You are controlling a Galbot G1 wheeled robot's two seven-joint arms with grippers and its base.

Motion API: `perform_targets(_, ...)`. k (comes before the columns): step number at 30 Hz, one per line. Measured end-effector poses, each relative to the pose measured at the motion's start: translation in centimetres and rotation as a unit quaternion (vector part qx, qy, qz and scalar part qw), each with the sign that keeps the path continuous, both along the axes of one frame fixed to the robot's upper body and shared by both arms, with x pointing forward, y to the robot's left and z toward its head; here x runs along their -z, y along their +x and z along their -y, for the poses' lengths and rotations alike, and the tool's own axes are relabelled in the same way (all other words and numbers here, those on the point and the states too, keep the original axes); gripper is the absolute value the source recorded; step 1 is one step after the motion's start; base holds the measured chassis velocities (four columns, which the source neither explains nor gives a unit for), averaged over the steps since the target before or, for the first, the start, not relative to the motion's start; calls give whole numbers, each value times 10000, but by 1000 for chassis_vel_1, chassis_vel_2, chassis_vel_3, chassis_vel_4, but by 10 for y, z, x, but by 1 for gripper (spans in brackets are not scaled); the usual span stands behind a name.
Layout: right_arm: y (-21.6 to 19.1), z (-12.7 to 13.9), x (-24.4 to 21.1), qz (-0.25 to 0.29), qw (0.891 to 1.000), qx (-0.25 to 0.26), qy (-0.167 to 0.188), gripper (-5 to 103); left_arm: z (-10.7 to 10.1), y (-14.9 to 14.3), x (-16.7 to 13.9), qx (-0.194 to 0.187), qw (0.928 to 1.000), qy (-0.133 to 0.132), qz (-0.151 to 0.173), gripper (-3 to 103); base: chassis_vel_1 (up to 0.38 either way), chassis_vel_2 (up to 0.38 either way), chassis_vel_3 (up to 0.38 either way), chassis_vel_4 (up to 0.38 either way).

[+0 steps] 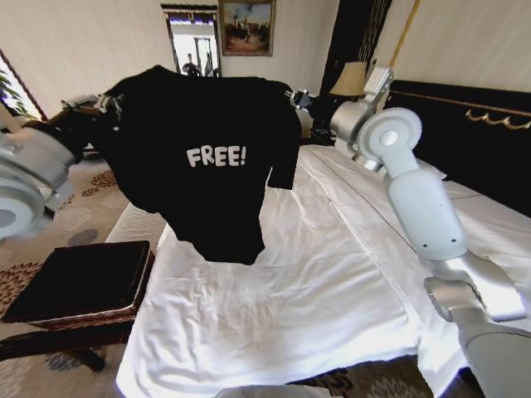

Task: Fold the clothes on the bed and place them into the basket.

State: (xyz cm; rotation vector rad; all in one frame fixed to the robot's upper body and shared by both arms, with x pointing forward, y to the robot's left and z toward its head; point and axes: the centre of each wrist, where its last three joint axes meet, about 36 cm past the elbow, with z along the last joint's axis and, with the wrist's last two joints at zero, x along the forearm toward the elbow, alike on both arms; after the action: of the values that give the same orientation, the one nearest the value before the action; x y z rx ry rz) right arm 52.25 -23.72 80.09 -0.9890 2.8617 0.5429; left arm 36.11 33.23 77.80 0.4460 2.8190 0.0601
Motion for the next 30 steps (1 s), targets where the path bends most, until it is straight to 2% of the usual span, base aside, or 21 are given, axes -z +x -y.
perform_targets(3, -17, 7, 3, -35, 9999, -94, 96, 2, 11, -12, 4, 127, 9999, 4, -53, 1, 0, 0, 0, 0)
perform_targets(5, -57, 17, 0, -116, 9988, -327, 344, 2, 27, -36, 11, 375, 9990, -88, -248, 1, 0, 0, 0, 0)
perform_targets(6, -57, 17, 0, -116, 9988, -327, 344, 2, 27, -36, 11, 375, 9990, -88, -248, 1, 0, 0, 0, 0)
perform_targets(8, -106, 29, -6, -164, 9979, -409, 477, 2, 38, -54, 13, 571, 9973, -226, -404, 1, 0, 0, 0, 0)
perform_targets(10, -151, 42, -8, -191, 9986, -340, 366, 2, 37, -64, 4, 629, 9958, -434, -501, 1, 0, 0, 0, 0)
perform_targets(12, -163, 45, -7, -220, 9986, -332, 335, 2, 36, -67, -1, 647, 9952, -508, -530, 1, 0, 0, 0, 0)
perform_targets(13, -194, 53, -8, -234, 9992, -282, 161, 2, 33, -76, -14, 684, 9934, -696, -597, 1, 0, 0, 0, 0)
perform_targets(15, -227, 57, -15, -179, 9994, -304, -29, 2, 30, -87, -29, 726, 9914, -865, -667, 1, 0, 0, 0, 0)
perform_targets(17, -236, 57, -16, -155, 9993, -324, -65, 2, 29, -90, -33, 731, 9907, -918, -694, 1, 0, 0, 0, 0)
perform_targets(18, -254, 59, -21, -133, 9992, -326, -198, 2, 27, -99, -43, 699, 9893, -1025, -763, 1, 0, 0, 0, 0)
perform_targets(24, -269, 65, -29, -195, 9990, -195, -361, 2, 22, -114, -59, 591, 9855, -1221, -1024, 1, 0, 0, 0, 0)
perform_targets(26, -270, 64, -31, -191, 9988, -201, -394, 2, 22, -112, -56, 544, 9837, -1269, -1152, 1, 0, 0, 0, 0)
perform_targets(28, -268, 63, -31, -246, 9985, -232, -432, 2, 21, -99, -42, 427, 9800, -1310, -1438, 1, 0, 0, 0, 0)
perform_targets(30, -263, 64, -29, -313, 9984, -240, -409, 2, 22, -92, -33, 380, 9778, -1349, -1556, 1, 0, 0, 0, 0)
